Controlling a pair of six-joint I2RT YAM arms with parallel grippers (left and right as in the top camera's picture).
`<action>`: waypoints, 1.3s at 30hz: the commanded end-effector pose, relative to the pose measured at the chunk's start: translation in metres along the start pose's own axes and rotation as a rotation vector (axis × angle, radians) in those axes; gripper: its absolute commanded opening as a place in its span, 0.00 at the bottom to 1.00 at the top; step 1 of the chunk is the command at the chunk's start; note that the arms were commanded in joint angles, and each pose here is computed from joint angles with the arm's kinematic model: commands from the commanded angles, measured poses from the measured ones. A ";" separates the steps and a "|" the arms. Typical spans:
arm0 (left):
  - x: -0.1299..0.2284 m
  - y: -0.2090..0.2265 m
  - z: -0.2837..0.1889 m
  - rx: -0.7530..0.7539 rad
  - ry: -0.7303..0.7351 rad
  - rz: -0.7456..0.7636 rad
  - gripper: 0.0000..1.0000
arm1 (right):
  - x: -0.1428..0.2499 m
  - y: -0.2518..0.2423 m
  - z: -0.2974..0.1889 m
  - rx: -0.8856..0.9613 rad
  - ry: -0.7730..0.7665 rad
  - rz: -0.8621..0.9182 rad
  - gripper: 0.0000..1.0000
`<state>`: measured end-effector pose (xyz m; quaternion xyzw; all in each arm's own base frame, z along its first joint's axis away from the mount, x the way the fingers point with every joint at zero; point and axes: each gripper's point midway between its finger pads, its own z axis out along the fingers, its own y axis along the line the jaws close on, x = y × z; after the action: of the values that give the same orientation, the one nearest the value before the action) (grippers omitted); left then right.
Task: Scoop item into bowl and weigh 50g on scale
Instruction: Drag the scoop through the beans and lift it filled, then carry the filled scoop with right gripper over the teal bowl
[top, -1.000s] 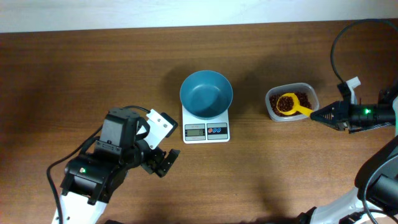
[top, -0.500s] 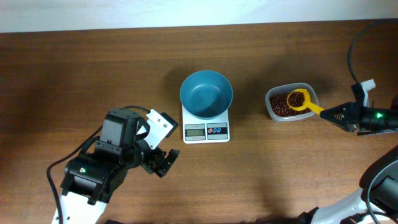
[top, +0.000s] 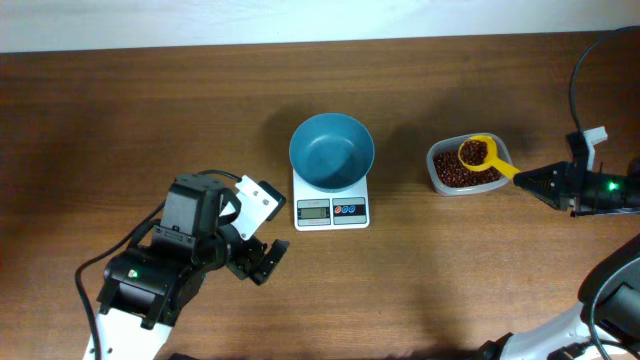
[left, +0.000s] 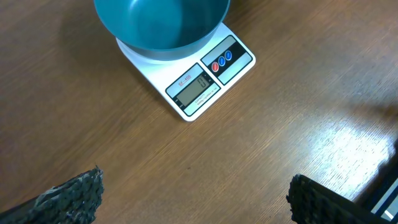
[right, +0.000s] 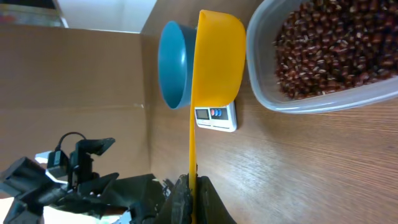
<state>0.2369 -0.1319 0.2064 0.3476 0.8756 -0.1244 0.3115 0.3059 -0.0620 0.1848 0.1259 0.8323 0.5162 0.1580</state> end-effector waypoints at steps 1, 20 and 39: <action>-0.002 -0.003 0.000 0.015 -0.008 0.022 0.99 | -0.002 0.010 0.010 -0.050 0.001 -0.048 0.04; -0.002 -0.003 0.000 0.015 -0.008 0.022 0.99 | 0.016 0.092 0.093 -0.151 0.242 -0.252 0.04; -0.002 -0.003 0.000 0.015 -0.008 0.022 0.99 | 0.018 0.097 0.171 -0.023 0.354 -0.441 0.04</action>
<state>0.2368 -0.1319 0.2064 0.3476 0.8757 -0.1244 0.3113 0.3578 0.1207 0.2027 -0.1491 0.8343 0.5146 0.1300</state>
